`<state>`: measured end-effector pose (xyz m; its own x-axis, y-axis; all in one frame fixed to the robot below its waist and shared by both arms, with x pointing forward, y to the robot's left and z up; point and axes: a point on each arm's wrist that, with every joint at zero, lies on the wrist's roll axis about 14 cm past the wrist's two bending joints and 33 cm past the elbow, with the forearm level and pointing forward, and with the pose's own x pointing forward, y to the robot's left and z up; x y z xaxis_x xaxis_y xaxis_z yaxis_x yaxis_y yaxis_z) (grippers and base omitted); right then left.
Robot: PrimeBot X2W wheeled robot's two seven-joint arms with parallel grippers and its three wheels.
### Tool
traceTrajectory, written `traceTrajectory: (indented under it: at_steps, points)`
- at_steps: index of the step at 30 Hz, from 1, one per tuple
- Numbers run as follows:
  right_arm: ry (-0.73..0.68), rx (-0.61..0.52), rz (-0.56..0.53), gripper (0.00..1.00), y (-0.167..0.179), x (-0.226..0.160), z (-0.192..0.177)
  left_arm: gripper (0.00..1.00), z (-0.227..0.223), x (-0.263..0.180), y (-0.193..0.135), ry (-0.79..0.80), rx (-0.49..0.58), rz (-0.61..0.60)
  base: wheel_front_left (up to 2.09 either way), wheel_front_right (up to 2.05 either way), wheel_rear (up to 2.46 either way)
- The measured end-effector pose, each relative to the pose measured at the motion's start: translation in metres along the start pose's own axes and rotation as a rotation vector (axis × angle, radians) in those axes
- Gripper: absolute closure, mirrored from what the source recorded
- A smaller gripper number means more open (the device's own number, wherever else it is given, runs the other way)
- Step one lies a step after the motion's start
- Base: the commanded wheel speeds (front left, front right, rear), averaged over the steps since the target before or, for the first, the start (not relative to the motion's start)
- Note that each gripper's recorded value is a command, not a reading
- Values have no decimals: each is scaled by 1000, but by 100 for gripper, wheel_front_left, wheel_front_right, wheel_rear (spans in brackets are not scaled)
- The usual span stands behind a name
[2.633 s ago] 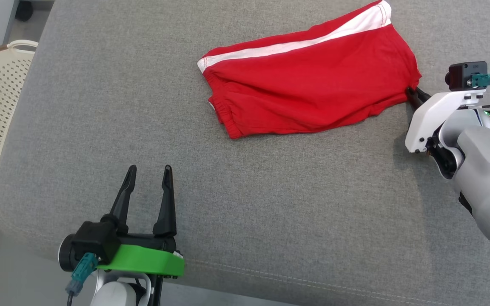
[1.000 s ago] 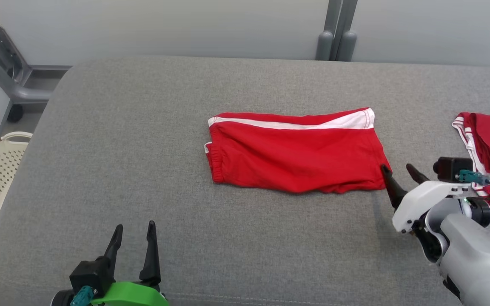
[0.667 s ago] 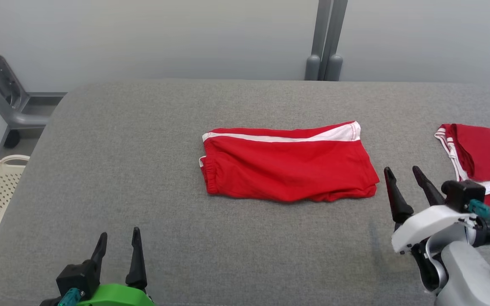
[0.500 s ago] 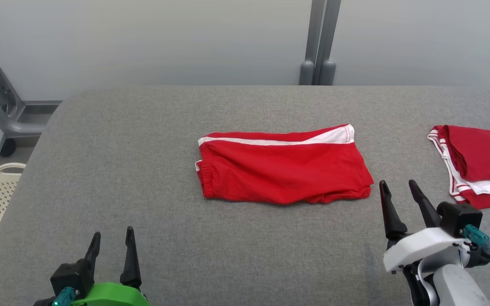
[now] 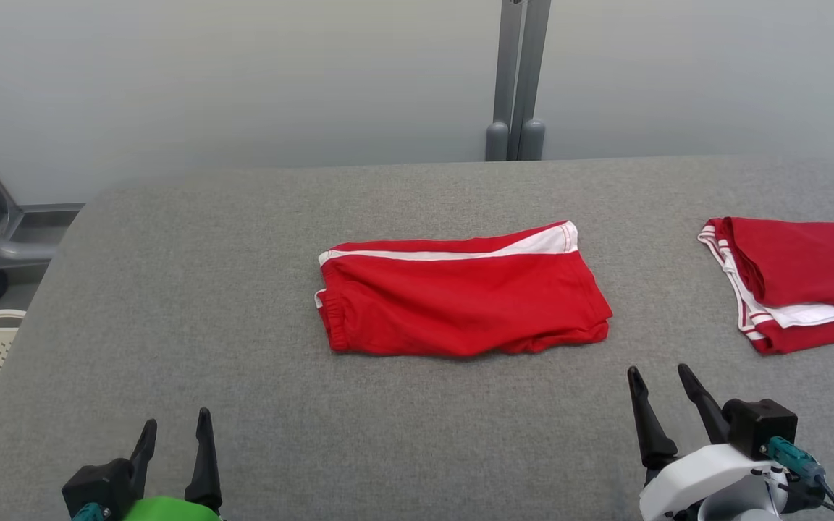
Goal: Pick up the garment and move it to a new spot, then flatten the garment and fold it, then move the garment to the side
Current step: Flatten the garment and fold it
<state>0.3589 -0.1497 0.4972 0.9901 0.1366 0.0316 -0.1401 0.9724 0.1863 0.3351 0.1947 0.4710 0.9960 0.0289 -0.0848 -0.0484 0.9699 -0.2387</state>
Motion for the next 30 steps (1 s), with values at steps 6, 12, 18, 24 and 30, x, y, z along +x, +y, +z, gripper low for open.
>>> traceTrajectory:
  at_steps: [6,12,18,24,30]
  points:
    - [28,-5,-12,0,-3,-7,-5,0,-8,-5,-1,27,12,-24,0,0,0]
    - [50,-2,-19,0,-5,-9,-9,0,-16,-11,-1,49,22,-32,0,0,0]
    - [65,-1,-13,0,-4,-7,-12,0,-17,-12,2,55,27,-24,0,0,0]
    - [82,4,-13,0,-3,-6,-16,0,-18,-11,1,62,32,-28,0,0,0]
    - [191,66,-27,0,-7,1,-29,0,-21,-9,-2,79,38,-39,0,0,0]
